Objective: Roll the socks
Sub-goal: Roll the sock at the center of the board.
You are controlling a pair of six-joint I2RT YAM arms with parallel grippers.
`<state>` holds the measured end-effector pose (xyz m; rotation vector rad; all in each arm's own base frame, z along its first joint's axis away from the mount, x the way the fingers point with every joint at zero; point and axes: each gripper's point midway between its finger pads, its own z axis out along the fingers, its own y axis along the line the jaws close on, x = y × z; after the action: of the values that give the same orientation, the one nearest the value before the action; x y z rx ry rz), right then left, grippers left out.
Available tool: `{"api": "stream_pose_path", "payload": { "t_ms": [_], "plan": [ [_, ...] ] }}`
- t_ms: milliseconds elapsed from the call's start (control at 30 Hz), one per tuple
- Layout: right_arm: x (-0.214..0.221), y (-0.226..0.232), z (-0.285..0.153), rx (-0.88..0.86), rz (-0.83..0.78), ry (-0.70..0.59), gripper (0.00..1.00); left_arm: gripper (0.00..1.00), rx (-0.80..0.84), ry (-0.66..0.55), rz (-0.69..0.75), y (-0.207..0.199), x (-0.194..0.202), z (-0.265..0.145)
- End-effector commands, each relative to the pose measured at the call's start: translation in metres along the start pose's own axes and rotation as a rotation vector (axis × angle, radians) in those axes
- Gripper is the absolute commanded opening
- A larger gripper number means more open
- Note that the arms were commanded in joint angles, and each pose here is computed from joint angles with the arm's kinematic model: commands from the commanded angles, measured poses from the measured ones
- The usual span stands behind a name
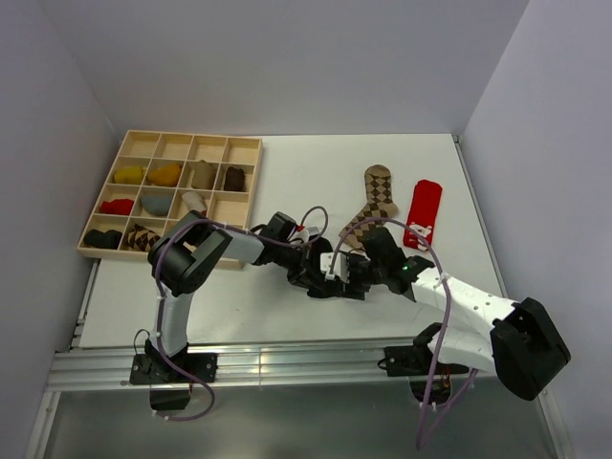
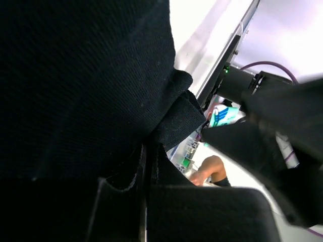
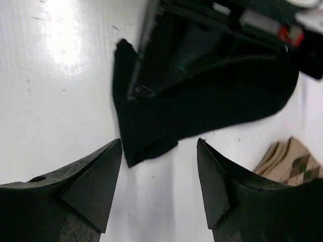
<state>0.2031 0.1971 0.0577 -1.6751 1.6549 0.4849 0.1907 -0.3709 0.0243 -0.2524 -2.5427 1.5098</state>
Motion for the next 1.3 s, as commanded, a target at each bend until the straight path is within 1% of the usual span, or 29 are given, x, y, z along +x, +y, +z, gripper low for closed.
{"api": "stream_pose_path", "payload": {
  "t_ms": [0,33,233,267,300,367,400,433,533,633,700,767,800,867,900,933,967,1000,1033,1067,1100,1133,1167,1200,1233,1267],
  "plan": [
    [-0.022,-0.007,0.0,0.05,-0.137,-0.06,0.69,0.0,-0.077,0.03,-0.111,0.016,0.004,0.001],
    [-0.022,-0.002,0.002,0.036,-0.144,-0.058,0.7,0.0,-0.079,0.027,-0.124,0.016,0.001,0.002],
    [-0.021,0.019,0.013,-0.025,-0.214,-0.045,0.71,0.0,-0.091,0.038,-0.151,0.017,-0.005,0.003],
    [-0.019,0.02,0.015,-0.033,-0.226,-0.037,0.7,0.0,-0.088,0.036,-0.151,0.015,-0.006,0.003],
    [-0.016,0.023,0.016,-0.041,-0.227,-0.03,0.66,0.0,-0.085,0.038,-0.15,0.014,-0.007,0.003],
    [-0.012,0.023,0.02,-0.047,-0.231,-0.017,0.62,0.0,-0.088,0.044,-0.154,0.014,-0.007,0.003],
    [-0.01,0.023,0.021,-0.045,-0.233,-0.007,0.55,0.0,-0.087,0.046,-0.147,0.013,-0.008,0.002],
    [-0.009,0.022,0.023,-0.04,-0.235,-0.003,0.52,0.01,-0.084,0.05,-0.148,0.013,-0.009,0.002],
    [0.001,0.02,0.03,-0.045,-0.234,0.033,0.5,0.02,-0.077,0.055,-0.142,0.011,-0.008,0.0],
    [-0.001,0.019,0.031,-0.046,-0.233,0.033,0.49,0.04,-0.07,0.062,-0.133,0.01,-0.007,0.0],
    [0.0,0.017,0.031,-0.047,-0.235,0.042,0.49,0.07,-0.055,0.057,-0.123,0.007,-0.007,-0.001],
    [0.004,0.021,0.032,-0.07,-0.222,0.067,0.46,0.11,-0.049,0.054,-0.122,0.005,-0.007,-0.003],
    [0.003,0.019,0.031,-0.074,-0.215,0.072,0.4,0.12,-0.046,0.051,-0.111,0.004,-0.008,-0.004],
    [0.005,0.02,0.033,-0.086,-0.201,0.086,0.32,0.18,-0.036,0.051,-0.103,0.001,-0.009,-0.005],
    [0.002,0.019,0.033,-0.092,-0.203,0.085,0.3,0.2,-0.036,0.047,-0.099,0.001,-0.009,-0.005],
    [0.006,0.023,0.033,-0.115,-0.187,0.104,0.27,0.26,-0.034,0.038,-0.094,0.0,-0.01,-0.006],
    [0.007,0.024,0.033,-0.124,-0.173,0.112,0.24,0.3,-0.03,0.025,-0.088,-0.004,-0.011,-0.008],
    [0.002,0.023,0.032,-0.135,-0.169,0.108,0.22,0.34,-0.048,0.009,-0.097,-0.001,-0.01,-0.01],
    [0.007,0.031,0.031,-0.181,-0.143,0.132,0.21,0.42,-0.041,-0.025,-0.064,-0.004,-0.016,-0.011],
    [0.007,0.035,0.029,-0.204,-0.125,0.136,0.2,0.46,-0.04,-0.055,-0.053,-0.006,-0.019,-0.014],
    [0.0,0.033,0.027,-0.226,-0.107,0.116,0.19,0.47,-0.042,-0.099,-0.05,-0.009,-0.021,-0.02],
    [0.006,0.041,0.023,-0.273,-0.069,0.146,0.19,0.5,-0.031,-0.14,-0.02,-0.015,-0.027,-0.024],
    [0.005,0.044,0.021,-0.298,-0.049,0.15,0.19,0.52,-0.022,-0.179,0.002,-0.024,-0.03,-0.03],
    [0.0,0.041,0.019,-0.312,-0.036,0.142,0.19,0.52,-0.031,-0.202,0.004,-0.021,-0.029,-0.033],
    [0.005,0.049,0.014,-0.364,0.009,0.159,0.19,0.52,-0.035,-0.26,0.034,-0.022,-0.038,-0.036],
    [0.002,0.046,0.013,-0.379,0.022,0.155,0.19,0.52,-0.036,-0.286,0.036,-0.023,-0.036,-0.04]
  ]
}}
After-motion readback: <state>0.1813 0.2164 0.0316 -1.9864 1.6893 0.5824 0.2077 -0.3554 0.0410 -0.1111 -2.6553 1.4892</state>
